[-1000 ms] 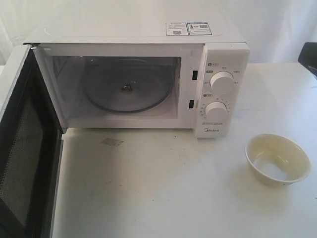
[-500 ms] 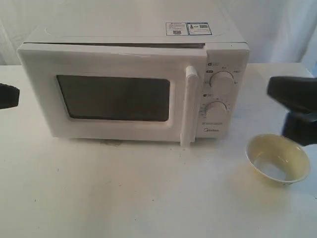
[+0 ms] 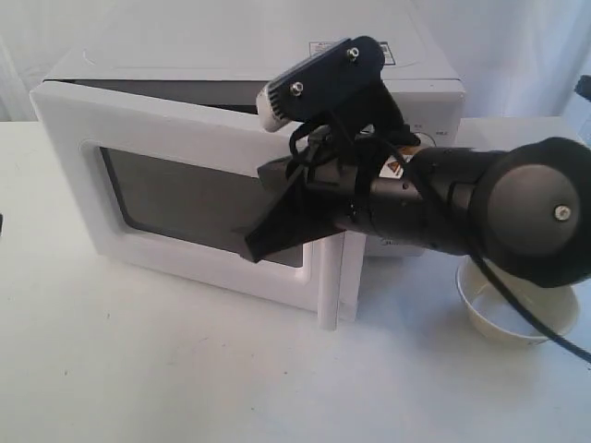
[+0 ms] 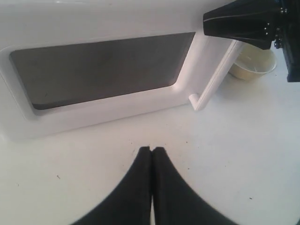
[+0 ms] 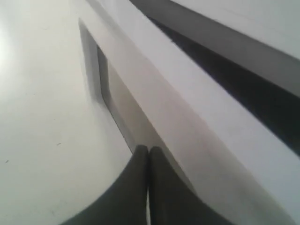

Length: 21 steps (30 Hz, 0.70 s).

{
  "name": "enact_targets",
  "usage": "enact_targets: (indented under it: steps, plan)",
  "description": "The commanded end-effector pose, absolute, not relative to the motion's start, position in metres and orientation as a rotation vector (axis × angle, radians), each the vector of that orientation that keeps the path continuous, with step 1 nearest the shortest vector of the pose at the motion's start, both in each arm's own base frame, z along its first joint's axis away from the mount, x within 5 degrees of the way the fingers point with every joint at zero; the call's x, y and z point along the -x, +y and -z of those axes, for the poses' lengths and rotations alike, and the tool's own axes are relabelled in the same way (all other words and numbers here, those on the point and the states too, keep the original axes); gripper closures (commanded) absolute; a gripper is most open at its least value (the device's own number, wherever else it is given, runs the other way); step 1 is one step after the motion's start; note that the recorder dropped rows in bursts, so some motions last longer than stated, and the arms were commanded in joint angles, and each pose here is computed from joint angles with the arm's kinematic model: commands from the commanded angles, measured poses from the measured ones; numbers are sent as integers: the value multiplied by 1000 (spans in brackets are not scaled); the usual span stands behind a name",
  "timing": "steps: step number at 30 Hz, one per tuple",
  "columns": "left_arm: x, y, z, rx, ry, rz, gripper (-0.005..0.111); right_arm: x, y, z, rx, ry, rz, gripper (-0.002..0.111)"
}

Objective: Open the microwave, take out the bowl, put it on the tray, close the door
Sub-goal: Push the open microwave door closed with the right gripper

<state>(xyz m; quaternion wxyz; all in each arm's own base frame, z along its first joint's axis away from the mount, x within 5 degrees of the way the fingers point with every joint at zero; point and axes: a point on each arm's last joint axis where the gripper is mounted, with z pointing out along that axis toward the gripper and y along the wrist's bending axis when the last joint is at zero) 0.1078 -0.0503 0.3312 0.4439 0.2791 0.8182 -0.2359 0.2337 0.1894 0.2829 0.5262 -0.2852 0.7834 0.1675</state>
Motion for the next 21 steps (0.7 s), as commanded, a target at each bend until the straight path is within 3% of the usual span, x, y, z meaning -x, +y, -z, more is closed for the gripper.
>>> enact_targets:
  steps: [1, 21]
  plan:
    - [-99, -50, -329, -664, 2057, 577, 107, -237, 191, -280, 690, 1834, -356, 108]
    - [-71, -49, -332, -624, 2073, 498, 107, -269, 152, -291, 605, 1849, -221, 108]
